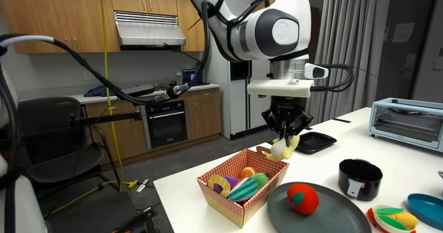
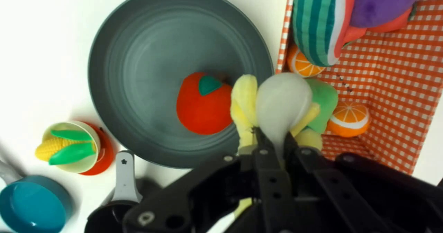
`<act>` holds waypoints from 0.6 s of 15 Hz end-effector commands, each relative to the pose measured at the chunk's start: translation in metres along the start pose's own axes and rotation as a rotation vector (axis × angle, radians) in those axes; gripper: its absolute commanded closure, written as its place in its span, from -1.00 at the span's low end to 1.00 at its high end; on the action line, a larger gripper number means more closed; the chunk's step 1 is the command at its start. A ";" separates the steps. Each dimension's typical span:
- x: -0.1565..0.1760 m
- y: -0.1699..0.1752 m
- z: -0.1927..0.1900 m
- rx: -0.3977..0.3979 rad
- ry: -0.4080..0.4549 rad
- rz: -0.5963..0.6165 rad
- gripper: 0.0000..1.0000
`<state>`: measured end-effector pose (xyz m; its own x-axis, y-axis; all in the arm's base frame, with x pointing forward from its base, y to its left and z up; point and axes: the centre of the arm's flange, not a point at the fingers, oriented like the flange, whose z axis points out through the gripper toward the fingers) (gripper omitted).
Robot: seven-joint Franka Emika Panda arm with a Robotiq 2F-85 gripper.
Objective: Put the orange, banana and pear plush toys on the plate then put the orange and banana back in the box
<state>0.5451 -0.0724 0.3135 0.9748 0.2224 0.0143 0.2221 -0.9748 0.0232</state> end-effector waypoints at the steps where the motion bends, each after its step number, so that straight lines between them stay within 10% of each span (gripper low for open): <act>1: 0.001 0.025 0.001 -0.026 0.013 0.096 0.95; 9: 0.005 0.065 0.018 -0.051 0.000 0.282 0.95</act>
<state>0.5527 -0.1228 0.3032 0.9997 0.0138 0.0188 0.0129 -0.9988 0.0470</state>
